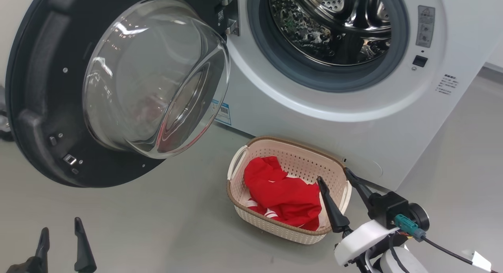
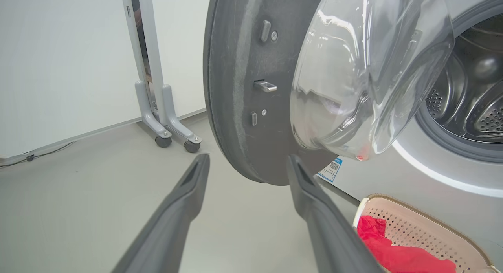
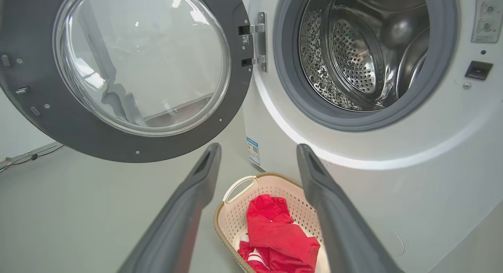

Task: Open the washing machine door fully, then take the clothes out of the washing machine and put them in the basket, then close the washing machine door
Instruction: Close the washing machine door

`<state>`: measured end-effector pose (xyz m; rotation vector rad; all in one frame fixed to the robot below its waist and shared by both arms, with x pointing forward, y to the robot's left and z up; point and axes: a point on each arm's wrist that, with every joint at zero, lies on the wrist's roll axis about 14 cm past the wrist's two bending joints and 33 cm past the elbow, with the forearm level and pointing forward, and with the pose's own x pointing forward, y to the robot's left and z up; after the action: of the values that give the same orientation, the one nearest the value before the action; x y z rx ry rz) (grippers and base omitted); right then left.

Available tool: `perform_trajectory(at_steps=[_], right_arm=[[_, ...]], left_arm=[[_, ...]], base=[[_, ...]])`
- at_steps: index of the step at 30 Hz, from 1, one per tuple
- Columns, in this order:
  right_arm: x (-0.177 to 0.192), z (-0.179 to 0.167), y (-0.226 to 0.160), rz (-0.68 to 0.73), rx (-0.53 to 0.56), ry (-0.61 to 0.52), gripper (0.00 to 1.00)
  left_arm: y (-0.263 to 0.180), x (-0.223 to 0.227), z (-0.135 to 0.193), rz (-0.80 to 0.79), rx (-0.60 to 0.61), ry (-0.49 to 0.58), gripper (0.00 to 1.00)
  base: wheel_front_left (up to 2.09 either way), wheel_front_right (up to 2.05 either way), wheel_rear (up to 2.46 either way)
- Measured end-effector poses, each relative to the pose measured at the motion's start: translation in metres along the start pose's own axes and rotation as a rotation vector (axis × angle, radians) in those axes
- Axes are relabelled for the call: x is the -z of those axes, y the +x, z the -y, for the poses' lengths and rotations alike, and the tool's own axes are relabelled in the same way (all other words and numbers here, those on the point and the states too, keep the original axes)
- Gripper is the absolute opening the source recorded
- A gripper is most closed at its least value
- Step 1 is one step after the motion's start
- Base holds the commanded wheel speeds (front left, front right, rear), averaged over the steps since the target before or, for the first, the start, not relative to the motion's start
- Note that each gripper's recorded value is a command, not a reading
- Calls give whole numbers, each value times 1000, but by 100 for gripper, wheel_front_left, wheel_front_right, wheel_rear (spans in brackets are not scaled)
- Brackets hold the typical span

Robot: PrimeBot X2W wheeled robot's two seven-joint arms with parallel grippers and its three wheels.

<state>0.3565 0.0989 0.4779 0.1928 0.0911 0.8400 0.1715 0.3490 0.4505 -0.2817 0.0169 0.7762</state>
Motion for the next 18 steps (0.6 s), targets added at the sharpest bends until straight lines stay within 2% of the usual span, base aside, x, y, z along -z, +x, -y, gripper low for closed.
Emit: perform_trajectory(at_steps=[8, 17, 18], right_arm=[[10, -20, 13, -31, -89, 2, 100], [13, -20, 16, -41, -95, 0, 100], [12, -20, 16, -40, -94, 2, 100]], left_arm=[[-5, -3, -22, 3, -86, -9, 100], [-8, -3, -26, 4, -99, -28, 100], [-8, -3, -27, 3, -104, -44, 90]], base=[[0, 0, 0], [0, 0, 0], [0, 0, 0]])
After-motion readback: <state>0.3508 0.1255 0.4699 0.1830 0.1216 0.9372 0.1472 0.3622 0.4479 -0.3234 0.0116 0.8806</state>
